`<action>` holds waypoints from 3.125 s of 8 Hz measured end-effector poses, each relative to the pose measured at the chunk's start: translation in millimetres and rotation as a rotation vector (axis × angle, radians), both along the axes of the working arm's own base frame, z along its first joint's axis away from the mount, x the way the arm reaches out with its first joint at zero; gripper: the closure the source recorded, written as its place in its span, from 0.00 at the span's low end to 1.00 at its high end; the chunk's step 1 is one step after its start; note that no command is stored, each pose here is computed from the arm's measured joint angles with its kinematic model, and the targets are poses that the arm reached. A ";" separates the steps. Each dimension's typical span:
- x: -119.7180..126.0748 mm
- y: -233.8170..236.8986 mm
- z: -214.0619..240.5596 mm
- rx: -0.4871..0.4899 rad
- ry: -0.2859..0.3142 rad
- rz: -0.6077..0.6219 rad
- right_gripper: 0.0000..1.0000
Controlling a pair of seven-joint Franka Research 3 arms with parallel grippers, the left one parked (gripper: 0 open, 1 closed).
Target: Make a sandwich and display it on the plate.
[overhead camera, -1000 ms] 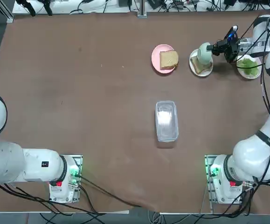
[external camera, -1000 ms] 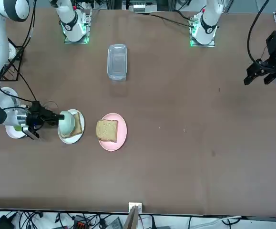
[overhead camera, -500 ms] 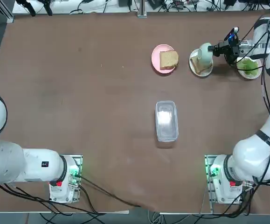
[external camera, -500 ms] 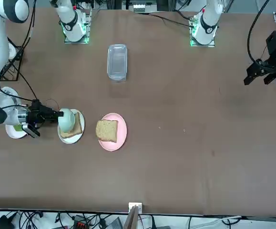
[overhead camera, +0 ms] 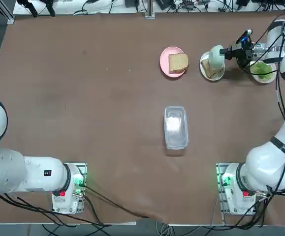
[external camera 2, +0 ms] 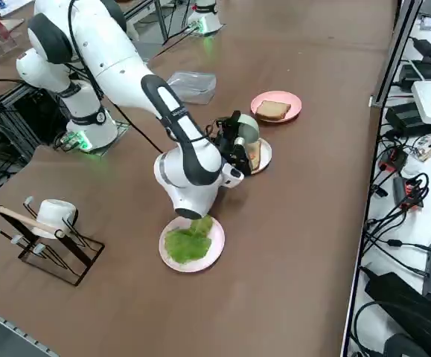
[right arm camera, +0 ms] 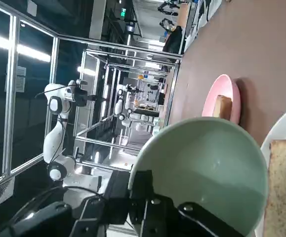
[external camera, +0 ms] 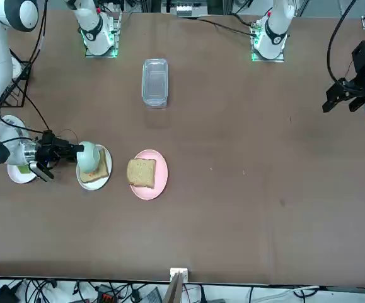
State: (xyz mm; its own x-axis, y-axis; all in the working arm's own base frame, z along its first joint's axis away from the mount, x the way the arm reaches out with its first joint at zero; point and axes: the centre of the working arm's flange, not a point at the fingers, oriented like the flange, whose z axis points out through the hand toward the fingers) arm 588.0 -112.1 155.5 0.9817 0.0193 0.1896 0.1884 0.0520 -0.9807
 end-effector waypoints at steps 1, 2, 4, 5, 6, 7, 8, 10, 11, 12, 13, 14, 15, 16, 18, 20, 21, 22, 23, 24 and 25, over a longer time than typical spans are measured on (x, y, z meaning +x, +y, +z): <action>5.6 -1.6 6.0 -0.006 -0.012 0.001 0.97; 13.0 -4.9 15.2 -0.024 -0.011 0.011 0.97; 30.6 -21.5 44.4 -0.137 -0.026 0.062 0.97; 43.8 -39.3 67.4 -0.254 -0.058 0.085 0.97; 58.2 -58.0 92.8 -0.406 -0.101 0.112 0.97; 72.2 -72.6 117.7 -0.563 -0.147 0.133 0.97; 85.4 -81.8 135.5 -0.699 -0.184 0.135 0.97; 105.9 -93.4 144.0 -0.955 -0.239 0.123 0.97; 113.0 -98.5 141.0 -1.080 -0.263 0.130 0.97; 118.7 -103.9 138.0 -1.203 -0.288 0.154 0.97; 124.5 -107.0 137.5 -1.319 -0.321 0.187 0.97; 130.2 -110.5 139.1 -1.427 -0.356 0.215 0.97; 134.7 -115.1 139.8 -1.520 -0.380 0.233 0.97; 137.4 -119.9 137.6 -1.593 -0.387 0.244 0.97; 141.3 -123.2 126.9 -1.658 -0.382 0.222 0.97; 149.6 -122.1 115.0 -1.714 -0.375 0.123 0.97; 149.9 -122.0 104.8 -1.717 -0.335 0.082 0.97; 148.9 -121.1 94.5 -1.715 -0.292 0.054 0.97; 146.3 -118.6 80.5 -1.709 -0.260 0.050 0.96; 144.3 -116.9 69.4 -1.706 -0.246 0.054 0.96; 144.3 -116.8 67.5 -1.707 -0.242 0.051 0.90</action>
State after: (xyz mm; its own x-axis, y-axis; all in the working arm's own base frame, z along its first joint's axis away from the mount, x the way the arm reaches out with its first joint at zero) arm 732.3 -228.8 223.0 0.9282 0.3680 0.0553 0.3599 -0.9255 0.1177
